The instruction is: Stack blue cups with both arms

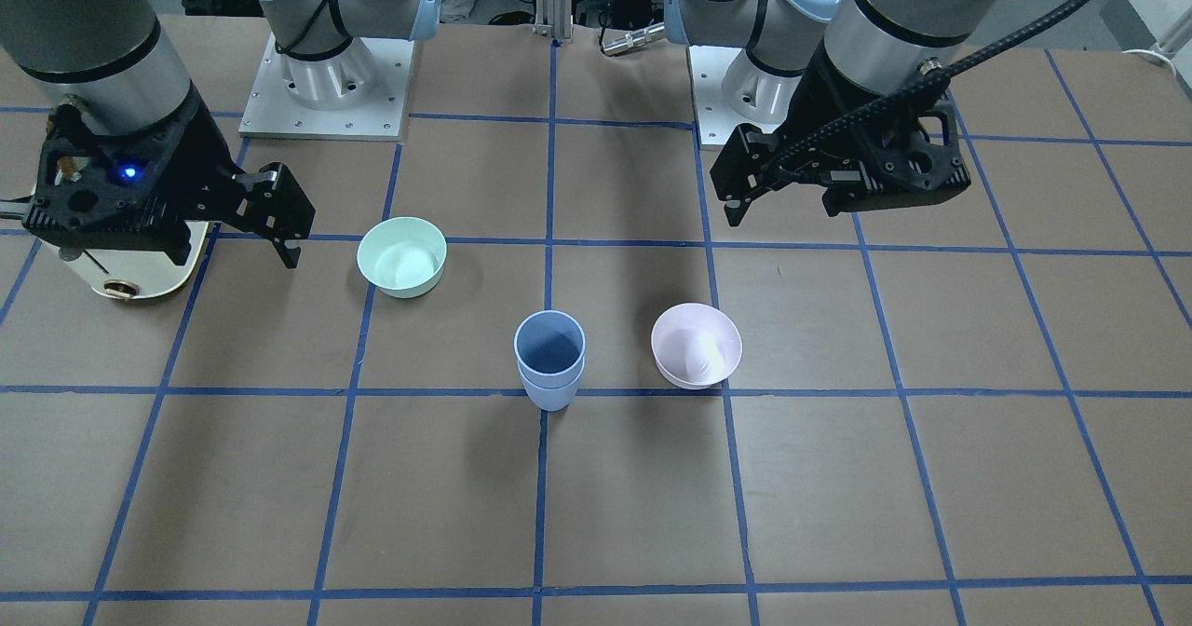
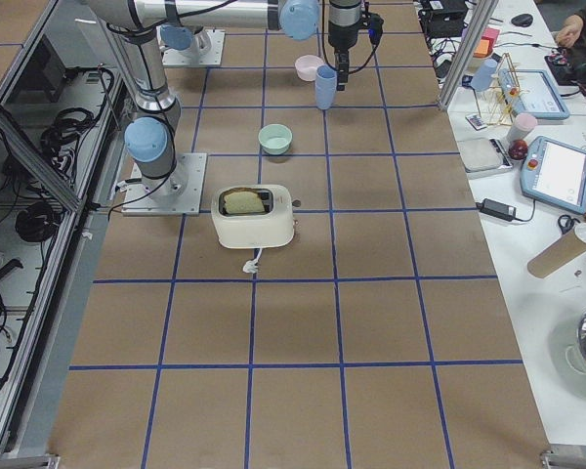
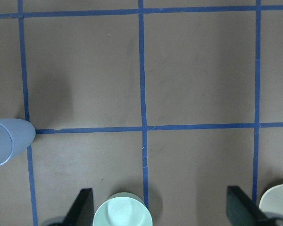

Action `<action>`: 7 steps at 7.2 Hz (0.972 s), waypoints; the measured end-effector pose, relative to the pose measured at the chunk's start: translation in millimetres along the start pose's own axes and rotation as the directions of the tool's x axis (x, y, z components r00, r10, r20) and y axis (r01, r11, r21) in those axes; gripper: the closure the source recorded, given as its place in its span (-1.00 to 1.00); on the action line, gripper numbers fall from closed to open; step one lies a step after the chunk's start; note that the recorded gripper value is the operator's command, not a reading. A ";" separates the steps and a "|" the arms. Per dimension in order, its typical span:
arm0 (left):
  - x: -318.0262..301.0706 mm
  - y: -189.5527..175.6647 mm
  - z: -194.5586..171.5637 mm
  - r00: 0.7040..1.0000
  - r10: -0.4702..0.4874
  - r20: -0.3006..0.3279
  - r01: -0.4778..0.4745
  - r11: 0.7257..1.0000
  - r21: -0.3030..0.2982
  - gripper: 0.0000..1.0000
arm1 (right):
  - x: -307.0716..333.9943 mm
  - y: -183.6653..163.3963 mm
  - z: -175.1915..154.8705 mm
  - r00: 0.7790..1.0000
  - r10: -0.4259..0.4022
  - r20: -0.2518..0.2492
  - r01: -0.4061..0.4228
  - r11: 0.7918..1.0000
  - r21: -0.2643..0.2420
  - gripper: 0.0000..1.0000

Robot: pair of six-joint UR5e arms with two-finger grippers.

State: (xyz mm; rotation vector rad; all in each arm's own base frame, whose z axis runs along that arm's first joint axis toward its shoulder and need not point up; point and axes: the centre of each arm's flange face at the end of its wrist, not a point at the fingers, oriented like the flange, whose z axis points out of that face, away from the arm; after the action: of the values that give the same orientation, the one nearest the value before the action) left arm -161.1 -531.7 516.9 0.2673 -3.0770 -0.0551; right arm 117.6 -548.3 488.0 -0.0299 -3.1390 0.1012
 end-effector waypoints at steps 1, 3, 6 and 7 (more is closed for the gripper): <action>0.0 0.0 0.0 1.000 0.000 0.000 0.000 1.000 0.000 -1.00 | -0.2 0.2 0.2 1.000 0.002 0.002 -0.002 1.000 0.000 -1.00; -0.1 -0.4 0.2 1.000 0.000 0.000 0.000 1.000 0.000 -1.00 | -0.4 0.3 0.6 1.000 0.004 0.002 -0.004 1.000 0.000 -1.00; 0.2 -3.0 1.8 0.998 0.057 0.002 -0.057 0.998 0.001 -1.00 | -0.7 0.4 2.7 1.000 0.006 0.005 -0.006 1.000 -0.004 -1.00; 0.0 -3.7 2.2 0.995 0.095 0.002 -0.095 0.995 0.001 -1.00 | -0.6 0.5 2.9 1.000 0.007 0.005 -0.007 1.000 -0.004 -1.00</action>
State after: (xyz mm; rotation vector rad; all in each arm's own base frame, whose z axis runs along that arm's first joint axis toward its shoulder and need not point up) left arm -160.7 -535.3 514.5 0.1203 -3.0865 -0.0499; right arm 118.2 -548.1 485.2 -0.0401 -3.1441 0.0945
